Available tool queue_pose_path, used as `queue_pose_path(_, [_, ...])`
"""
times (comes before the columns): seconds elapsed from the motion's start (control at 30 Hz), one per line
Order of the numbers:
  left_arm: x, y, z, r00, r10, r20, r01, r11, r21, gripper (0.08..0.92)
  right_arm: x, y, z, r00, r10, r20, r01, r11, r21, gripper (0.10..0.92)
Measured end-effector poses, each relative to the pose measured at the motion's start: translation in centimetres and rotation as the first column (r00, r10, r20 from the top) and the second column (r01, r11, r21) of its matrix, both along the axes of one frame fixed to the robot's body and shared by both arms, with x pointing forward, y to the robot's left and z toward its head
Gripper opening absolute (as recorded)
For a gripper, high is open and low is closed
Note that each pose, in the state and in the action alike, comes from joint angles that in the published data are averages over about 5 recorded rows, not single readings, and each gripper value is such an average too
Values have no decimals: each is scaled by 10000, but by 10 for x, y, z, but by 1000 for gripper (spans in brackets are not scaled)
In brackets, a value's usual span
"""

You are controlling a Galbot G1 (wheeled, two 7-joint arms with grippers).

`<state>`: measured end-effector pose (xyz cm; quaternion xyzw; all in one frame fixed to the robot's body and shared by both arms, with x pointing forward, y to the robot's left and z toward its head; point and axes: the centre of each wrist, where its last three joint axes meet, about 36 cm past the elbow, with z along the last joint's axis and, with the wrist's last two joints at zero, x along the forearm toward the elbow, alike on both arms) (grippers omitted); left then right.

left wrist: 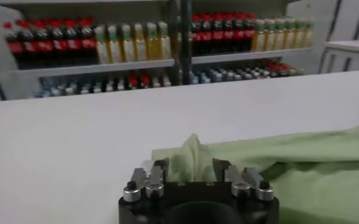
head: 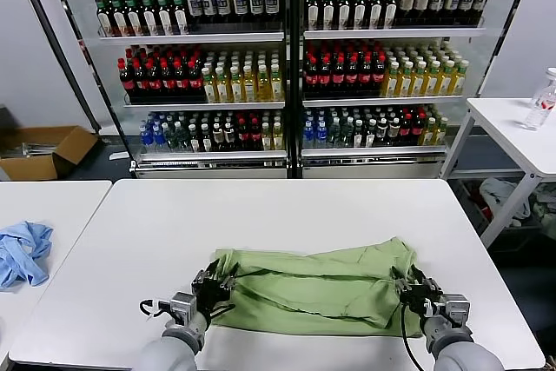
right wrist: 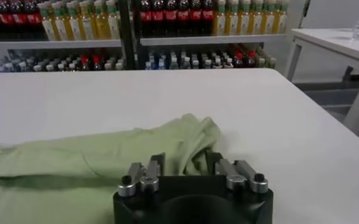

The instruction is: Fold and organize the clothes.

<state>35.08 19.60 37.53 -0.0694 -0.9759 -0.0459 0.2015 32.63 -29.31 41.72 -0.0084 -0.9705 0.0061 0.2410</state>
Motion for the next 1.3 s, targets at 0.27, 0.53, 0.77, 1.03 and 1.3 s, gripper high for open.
queue_pose_path(0.27, [-5, -19, -18, 9962, 839, -230, -828, 9956, 441, 781, -6, -2, 3, 10000, 7, -18, -7, 10000, -86, 813])
queue_pose_path(0.53, [-11, -24, -24, 9902, 1290, -533, -1276, 9914, 294, 594, -11, -3, 5, 10000, -26, -6, 26, 10000, -86, 823])
queue_pose_path(0.77, [-16, -17, -22, 9845, 1534, -853, -1569, 9870, -354, 395, -14, -4, 8, 10000, -69, 68, 70, 9999, -95, 822])
queue_pose_path(1.03, [-14, 18, -9, 9748, 2046, -891, -2136, 9709, -1078, 162, -15, -6, 12, 9998, -89, 183, 91, 9999, -117, 823])
queue_pose_path(1.3, [1, 100, 24, 9516, 3069, -133, -3068, 9472, -935, 112, -16, -4, 16, 9996, 20, 277, -17, 9999, -100, 823])
